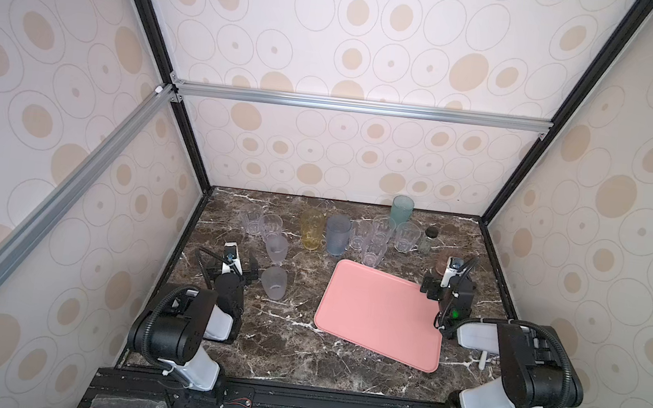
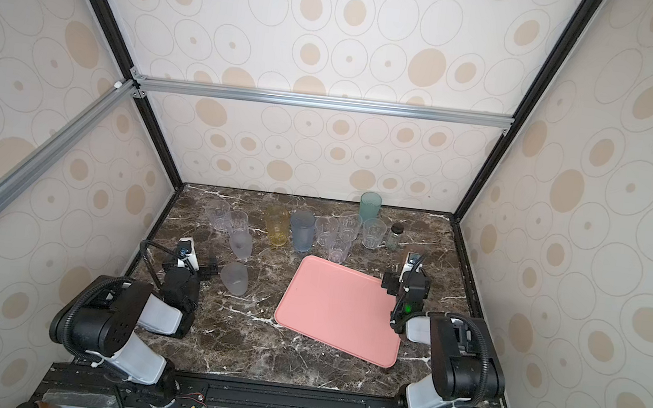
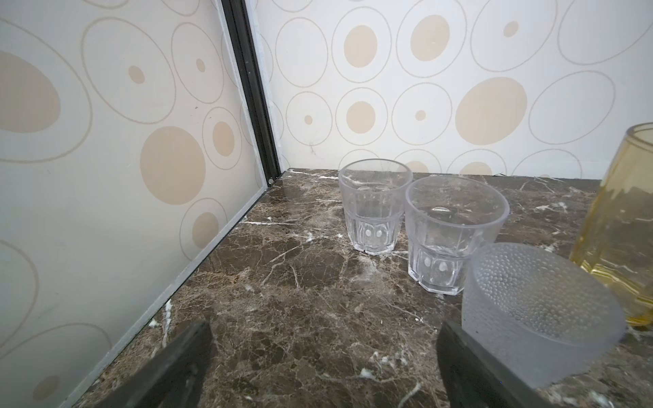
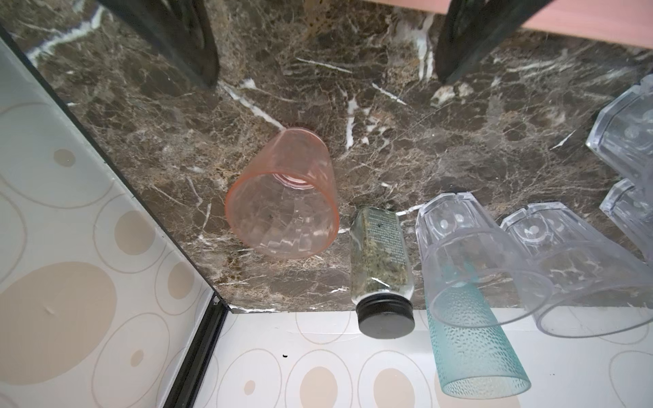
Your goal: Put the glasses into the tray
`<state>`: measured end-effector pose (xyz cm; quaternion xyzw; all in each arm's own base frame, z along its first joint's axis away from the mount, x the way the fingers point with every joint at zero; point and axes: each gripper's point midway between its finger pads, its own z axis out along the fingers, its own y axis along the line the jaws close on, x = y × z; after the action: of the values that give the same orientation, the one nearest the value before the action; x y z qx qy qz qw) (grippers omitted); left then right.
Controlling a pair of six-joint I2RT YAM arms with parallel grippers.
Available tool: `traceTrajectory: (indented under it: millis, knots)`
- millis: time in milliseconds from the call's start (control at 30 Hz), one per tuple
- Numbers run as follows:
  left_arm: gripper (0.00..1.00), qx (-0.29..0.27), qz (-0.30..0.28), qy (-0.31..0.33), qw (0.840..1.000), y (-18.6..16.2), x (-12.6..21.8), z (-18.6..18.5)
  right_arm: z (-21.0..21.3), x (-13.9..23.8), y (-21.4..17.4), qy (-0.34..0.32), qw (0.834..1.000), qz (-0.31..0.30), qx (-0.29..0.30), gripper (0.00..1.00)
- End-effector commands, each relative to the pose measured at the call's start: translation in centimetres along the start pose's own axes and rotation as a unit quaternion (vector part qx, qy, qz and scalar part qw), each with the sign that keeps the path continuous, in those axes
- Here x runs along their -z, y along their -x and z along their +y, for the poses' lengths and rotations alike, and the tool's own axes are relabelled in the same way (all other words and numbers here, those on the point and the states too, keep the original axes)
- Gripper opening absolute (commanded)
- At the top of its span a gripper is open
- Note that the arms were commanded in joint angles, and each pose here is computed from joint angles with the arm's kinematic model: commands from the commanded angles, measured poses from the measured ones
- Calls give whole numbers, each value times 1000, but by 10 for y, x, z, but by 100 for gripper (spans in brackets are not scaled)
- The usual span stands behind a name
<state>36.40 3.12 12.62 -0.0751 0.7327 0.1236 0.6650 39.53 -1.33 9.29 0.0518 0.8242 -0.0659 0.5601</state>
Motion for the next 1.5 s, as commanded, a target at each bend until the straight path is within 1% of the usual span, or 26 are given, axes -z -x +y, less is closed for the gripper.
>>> traceTrajectory:
  millis: [0, 967, 1067, 1233, 1367, 1467]
  knots:
    - [99, -3, -17, -7, 1000, 9, -1, -3, -1, -1, -6, -1, 1000, 7, 7, 98]
    - [99, -4, -18, -6, 1000, 9, -1, -3, -1, 0, -6, -1, 1000, 7, 8, 98]
    - [99, 4, -12, 7, 1000, 8, -3, 2, -1, -1, -5, -1, 1000, 7, 7, 98]
    - [99, 10, -12, 8, 1000, 7, -3, 5, -2, 0, -6, -2, 1000, 8, 8, 99]
    - [99, -5, -18, -16, 1000, 16, -1, -5, -1, 1, 0, 1, 1000, 0, 9, 98]
    - [99, -5, -17, 5, 1000, 20, 0, 0, -2, 6, 7, -3, 1000, 14, 10, 99]
